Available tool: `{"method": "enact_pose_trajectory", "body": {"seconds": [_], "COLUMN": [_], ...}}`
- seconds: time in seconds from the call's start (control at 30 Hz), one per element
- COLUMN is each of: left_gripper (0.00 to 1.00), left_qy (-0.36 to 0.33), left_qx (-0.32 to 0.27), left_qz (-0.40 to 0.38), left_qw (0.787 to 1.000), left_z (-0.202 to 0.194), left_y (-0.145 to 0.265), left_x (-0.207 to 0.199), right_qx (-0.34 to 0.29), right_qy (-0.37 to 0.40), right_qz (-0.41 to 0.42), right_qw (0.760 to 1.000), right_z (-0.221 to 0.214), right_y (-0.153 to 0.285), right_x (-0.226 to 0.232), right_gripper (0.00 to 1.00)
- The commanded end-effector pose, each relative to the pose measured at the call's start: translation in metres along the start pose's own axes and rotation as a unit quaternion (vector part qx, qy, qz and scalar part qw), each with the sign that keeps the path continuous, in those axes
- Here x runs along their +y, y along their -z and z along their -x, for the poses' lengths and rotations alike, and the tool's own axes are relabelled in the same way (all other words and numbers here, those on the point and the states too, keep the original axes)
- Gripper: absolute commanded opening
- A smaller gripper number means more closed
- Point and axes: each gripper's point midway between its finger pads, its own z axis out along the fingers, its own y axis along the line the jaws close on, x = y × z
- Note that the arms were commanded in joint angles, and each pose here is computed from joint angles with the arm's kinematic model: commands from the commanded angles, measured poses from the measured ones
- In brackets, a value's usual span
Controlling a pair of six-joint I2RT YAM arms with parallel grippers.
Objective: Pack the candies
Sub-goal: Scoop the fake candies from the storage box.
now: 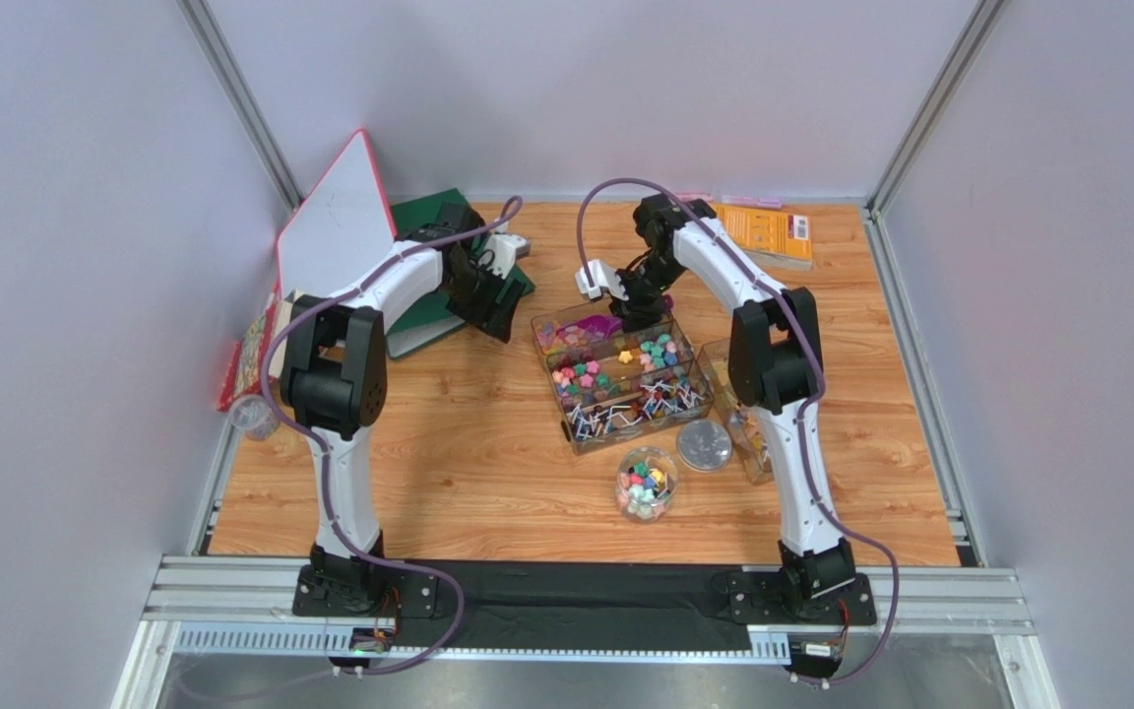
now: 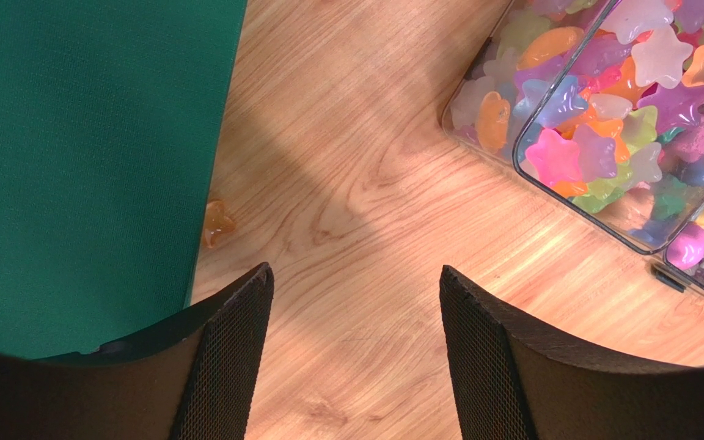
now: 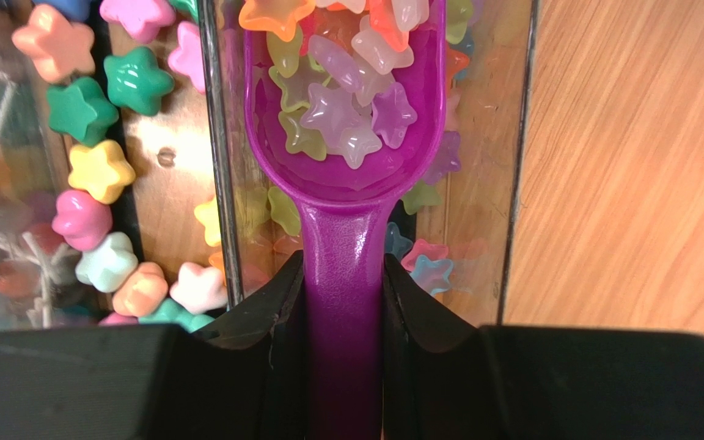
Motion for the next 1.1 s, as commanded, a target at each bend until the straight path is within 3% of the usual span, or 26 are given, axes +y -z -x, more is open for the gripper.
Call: {"method": "enact_pose_trajectory", "body": {"seconds": [0.0, 0.13, 0.33, 0.6, 0.63, 1.07], "left_gripper": [0.73, 0.73, 0.74, 0.92, 0.99, 1.00], "left_qy": [-0.011, -0.013, -0.028, -0.070, -0.074, -0.083], "left_qx": [-0.016, -0.016, -0.020, -0.008, -0.015, -0.034], "left_qz": [0.002, 0.006, 0.012, 0.029, 0.031, 0.044], "left_qw": [1.000, 1.000, 0.999, 0.997, 0.997, 0.995], "left_z": [0.012, 0.013, 0.017, 0.021, 0.026, 0.049], "left_y": [0.008, 0.008, 0.016, 0.038, 0.042, 0.071], "left_x": [0.003, 0.005, 0.006, 0.009, 0.009, 0.008], "right_qx": [-0.003, -0.001, -0.063, -0.117, -0.128, -0.140], "right_qy": [-0.135, -0.136, -0.134, -0.143, -0.145, -0.148], "right_qz": [0.093, 0.086, 0.072, 0.040, 0.036, -0.007], "right_qw": [0.986, 0.987, 0.986, 0.982, 0.981, 0.979], "right_z": [-0.001, 0.001, 0.005, 0.011, 0.012, 0.008], "right_y": [-0.017, -0.017, -0.001, 0.024, 0.028, 0.050], "right_x": [0.058, 0.057, 0.055, 0.046, 0.045, 0.043], "right_gripper": [0.00, 0.00, 0.00, 0.00, 0.00, 0.00]}}
